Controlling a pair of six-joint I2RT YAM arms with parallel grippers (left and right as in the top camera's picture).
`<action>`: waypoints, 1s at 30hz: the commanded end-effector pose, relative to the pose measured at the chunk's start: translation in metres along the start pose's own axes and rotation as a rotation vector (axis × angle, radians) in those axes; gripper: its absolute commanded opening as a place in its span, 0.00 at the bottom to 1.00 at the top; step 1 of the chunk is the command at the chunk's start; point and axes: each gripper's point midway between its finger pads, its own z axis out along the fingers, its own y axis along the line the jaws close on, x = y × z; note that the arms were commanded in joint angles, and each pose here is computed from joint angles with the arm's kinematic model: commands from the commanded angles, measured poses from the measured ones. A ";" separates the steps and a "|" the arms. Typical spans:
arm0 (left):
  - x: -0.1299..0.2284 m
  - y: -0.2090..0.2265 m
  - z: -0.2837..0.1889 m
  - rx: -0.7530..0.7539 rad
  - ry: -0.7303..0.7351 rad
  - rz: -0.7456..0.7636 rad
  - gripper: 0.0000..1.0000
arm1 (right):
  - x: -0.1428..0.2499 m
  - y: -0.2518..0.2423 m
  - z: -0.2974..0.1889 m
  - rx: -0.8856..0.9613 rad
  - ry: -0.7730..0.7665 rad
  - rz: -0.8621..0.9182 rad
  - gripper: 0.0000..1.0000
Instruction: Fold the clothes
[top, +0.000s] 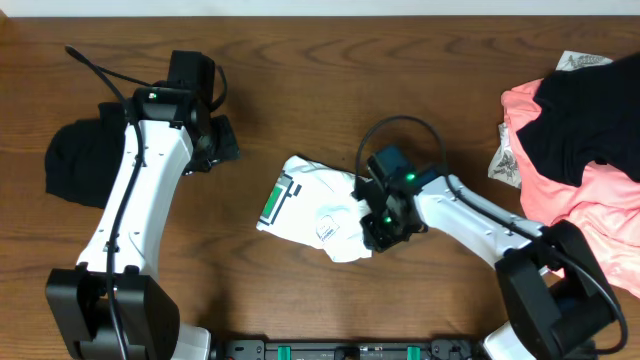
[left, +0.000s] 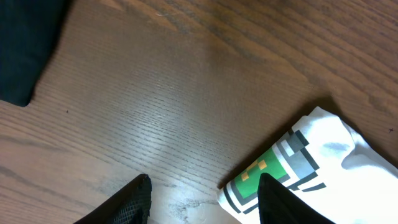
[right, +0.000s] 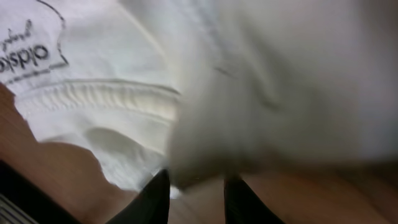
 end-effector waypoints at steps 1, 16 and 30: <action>-0.004 0.003 -0.010 -0.001 -0.029 0.001 0.55 | -0.004 0.015 0.008 -0.028 -0.007 0.034 0.28; -0.002 0.005 -0.010 -0.006 -0.018 0.002 0.55 | -0.087 0.072 -0.001 -0.183 -0.341 0.053 0.31; -0.002 0.005 -0.010 -0.006 -0.018 0.002 0.56 | -0.059 0.088 -0.001 -0.203 -0.247 -0.012 0.29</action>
